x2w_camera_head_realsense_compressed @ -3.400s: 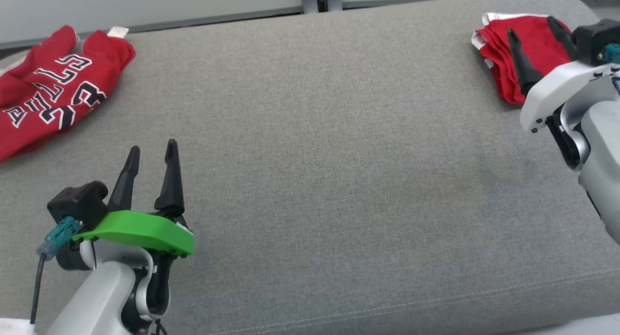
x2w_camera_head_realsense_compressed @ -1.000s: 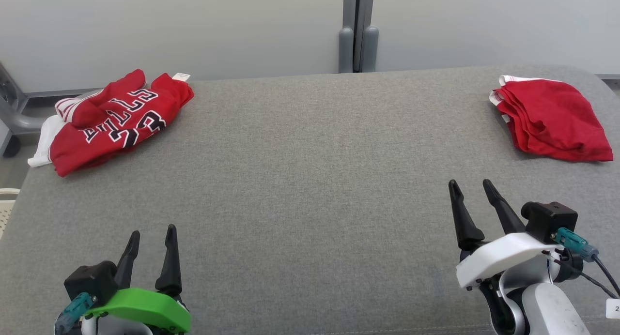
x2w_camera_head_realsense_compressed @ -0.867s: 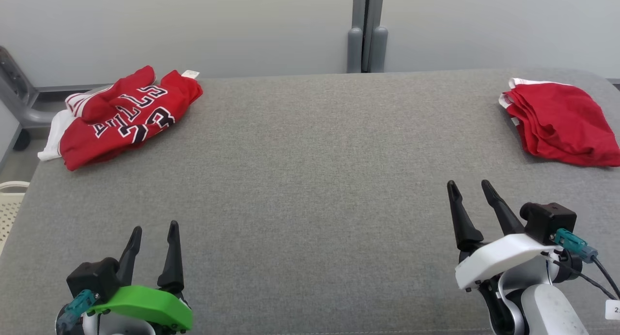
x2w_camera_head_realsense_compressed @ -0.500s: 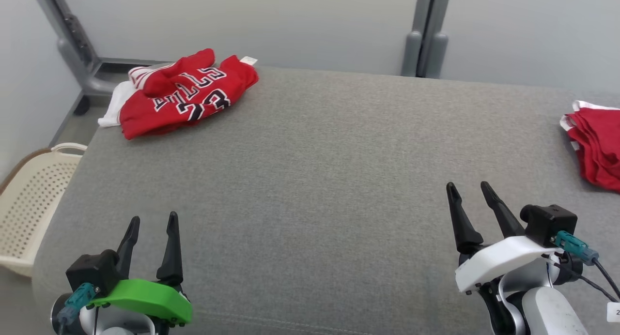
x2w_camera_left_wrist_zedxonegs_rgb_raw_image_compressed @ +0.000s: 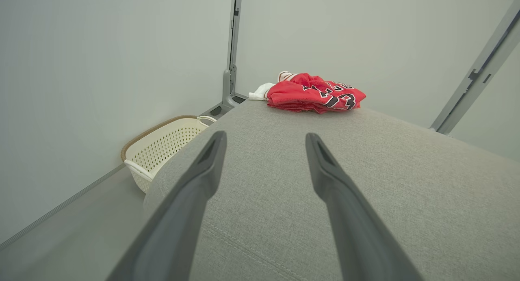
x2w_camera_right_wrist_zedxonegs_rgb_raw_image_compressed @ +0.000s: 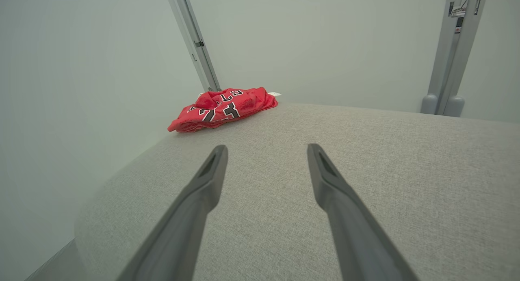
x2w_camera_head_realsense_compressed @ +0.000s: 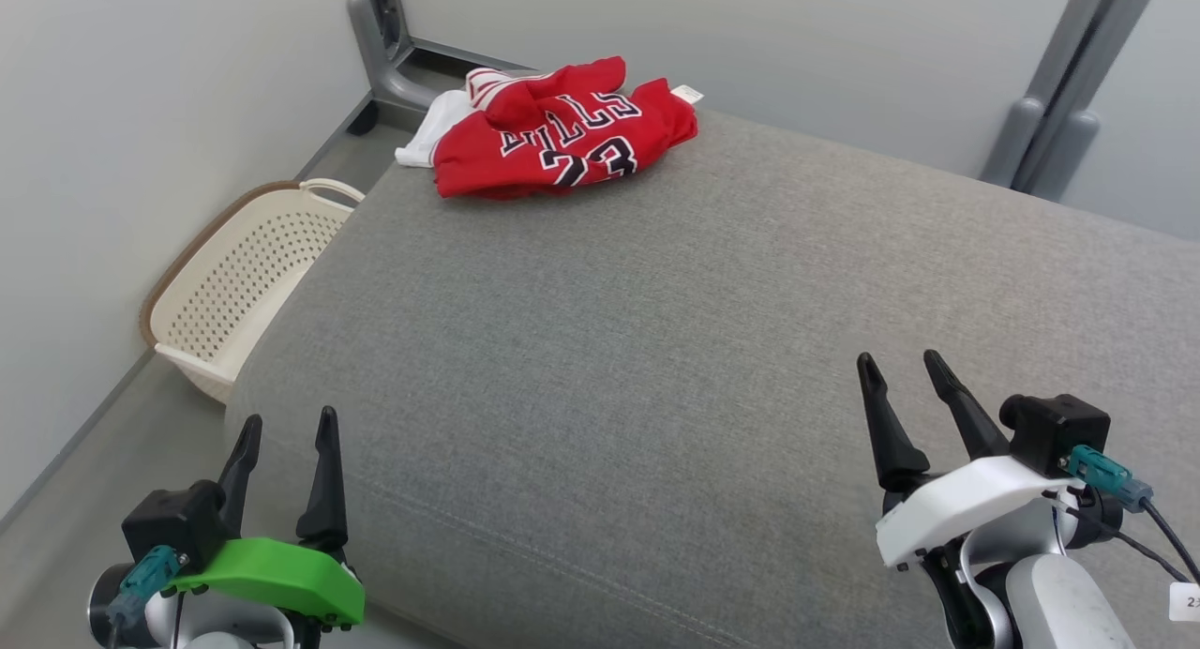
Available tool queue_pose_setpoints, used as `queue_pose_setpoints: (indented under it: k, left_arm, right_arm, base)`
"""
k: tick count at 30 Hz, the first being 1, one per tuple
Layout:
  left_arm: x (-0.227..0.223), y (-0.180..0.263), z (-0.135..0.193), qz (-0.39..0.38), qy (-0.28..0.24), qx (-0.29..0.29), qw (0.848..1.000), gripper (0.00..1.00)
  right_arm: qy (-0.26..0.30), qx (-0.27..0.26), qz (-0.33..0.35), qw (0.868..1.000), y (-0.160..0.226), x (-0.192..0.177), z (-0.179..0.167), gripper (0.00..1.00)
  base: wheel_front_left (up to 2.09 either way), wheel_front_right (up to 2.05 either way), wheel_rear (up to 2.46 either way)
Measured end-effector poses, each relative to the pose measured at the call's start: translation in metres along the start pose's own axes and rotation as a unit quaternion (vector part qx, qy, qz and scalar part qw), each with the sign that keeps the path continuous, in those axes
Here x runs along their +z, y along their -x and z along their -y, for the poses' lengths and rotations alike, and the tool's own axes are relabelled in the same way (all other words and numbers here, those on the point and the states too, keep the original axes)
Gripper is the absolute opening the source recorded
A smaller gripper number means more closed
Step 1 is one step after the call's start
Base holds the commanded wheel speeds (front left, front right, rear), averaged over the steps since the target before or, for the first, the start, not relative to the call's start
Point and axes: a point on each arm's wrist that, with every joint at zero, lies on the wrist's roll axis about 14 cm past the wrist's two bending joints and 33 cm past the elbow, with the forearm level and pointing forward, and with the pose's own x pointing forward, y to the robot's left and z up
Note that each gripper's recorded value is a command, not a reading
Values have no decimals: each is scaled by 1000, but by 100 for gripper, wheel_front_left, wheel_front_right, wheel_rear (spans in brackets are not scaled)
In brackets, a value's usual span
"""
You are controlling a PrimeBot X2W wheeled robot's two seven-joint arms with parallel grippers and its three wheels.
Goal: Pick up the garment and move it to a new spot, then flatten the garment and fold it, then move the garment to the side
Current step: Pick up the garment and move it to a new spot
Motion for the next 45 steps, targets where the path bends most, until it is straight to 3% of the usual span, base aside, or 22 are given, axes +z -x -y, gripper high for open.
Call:
queue_pose_setpoints:
  k: [6,14,21,27,31,37,45]
  left_arm:
    - [5,10,-17,8,-1,29,1000,100]
    - [11,2,-9,5,-13,8,1000,100]
    - [63,-44,13,37,-70,-57,995,100]
    - [111,-97,52,47,-114,-131,984,100]
    - [126,-137,61,26,-142,-144,979,100]
    - [104,-199,64,-60,-127,-131,981,100]
    - [35,-265,76,-180,-146,-119,965,100]
  right_arm:
    - [-3,27,-10,1000,-11,-9,-17,100]
    - [0,10,-13,1000,-3,-10,-7,100]
    - [8,-20,-3,1000,-4,-1,19,100]
    - [17,-63,2,998,0,4,53,100]
    - [25,-94,13,995,3,11,79,100]
    - [32,-148,17,988,13,13,122,100]
    - [37,-215,1,976,31,-3,176,100]
  base:
    - [0,0,0]
    - [0,0,0]
    - [0,0,0]
    - [0,0,0]
    - [0,0,0]
    - [0,0,0]
    - [0,0,0]
